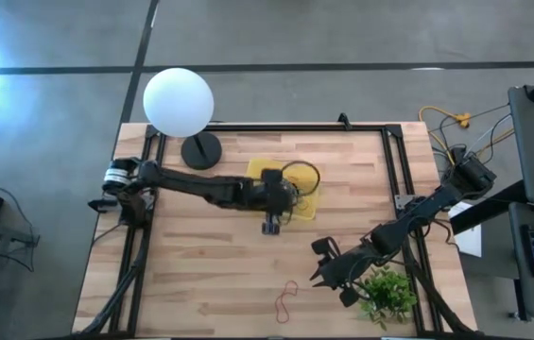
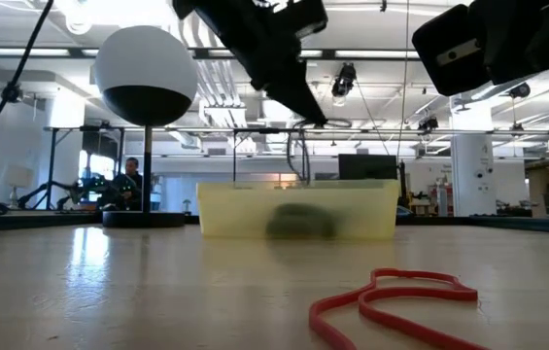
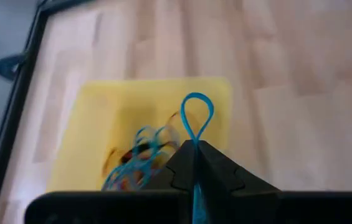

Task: Pick and place rubber bands into bin
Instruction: Put the blue rubber band into the yellow bin, then put the red rubber band into the yellow bin

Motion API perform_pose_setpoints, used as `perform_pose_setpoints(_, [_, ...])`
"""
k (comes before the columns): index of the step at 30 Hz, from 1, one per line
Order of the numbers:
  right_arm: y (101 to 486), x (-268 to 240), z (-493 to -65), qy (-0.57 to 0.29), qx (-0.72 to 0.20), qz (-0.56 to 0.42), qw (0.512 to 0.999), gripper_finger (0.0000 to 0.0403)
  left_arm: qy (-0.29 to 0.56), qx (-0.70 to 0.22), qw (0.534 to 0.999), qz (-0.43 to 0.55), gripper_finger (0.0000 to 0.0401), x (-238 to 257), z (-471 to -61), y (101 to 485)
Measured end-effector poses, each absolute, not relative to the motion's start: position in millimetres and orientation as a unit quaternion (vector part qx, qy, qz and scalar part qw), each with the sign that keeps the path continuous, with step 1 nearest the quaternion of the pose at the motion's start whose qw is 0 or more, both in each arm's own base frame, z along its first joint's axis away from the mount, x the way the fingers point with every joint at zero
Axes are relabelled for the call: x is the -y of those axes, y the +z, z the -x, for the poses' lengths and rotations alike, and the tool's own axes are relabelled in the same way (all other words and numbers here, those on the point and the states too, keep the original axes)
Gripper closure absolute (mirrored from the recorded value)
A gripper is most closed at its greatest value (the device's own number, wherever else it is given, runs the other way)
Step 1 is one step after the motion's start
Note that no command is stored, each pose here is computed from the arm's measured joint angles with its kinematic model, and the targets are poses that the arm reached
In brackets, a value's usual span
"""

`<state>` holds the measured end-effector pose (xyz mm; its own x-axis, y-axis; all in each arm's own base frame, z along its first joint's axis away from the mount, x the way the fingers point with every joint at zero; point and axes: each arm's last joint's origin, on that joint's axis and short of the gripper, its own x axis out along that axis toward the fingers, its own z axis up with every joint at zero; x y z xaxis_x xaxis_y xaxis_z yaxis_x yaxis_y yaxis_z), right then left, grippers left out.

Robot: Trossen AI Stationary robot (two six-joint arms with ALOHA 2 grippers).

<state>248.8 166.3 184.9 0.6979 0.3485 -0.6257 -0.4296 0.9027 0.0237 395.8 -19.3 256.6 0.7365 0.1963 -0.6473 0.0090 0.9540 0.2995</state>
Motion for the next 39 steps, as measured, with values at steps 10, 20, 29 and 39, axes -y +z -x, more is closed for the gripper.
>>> perform_pose_setpoints(10, [185,-166,-249,0.211,-0.327,0.061,0.919,0.0335,0.098,-0.376,0.916,-0.1,0.0401,-38,-393,255])
perform_pose_setpoints(20, [185,-166,-249,0.21,-0.328,0.057,0.919,0.0335,0.1,-0.384,0.913,-0.094,0.0299,-44,-391,254])
perform_pose_setpoints(29, [172,-172,-258,0.209,-0.321,0.05,0.923,0.0335,0.012,-0.463,0.886,-0.019,0.0231,2,-373,250])
perform_pose_setpoints(39, [152,-185,-300,0.264,-0.304,0.136,0.905,0.0334,0.004,-0.471,0.881,-0.04,0.023,110,-333,238])
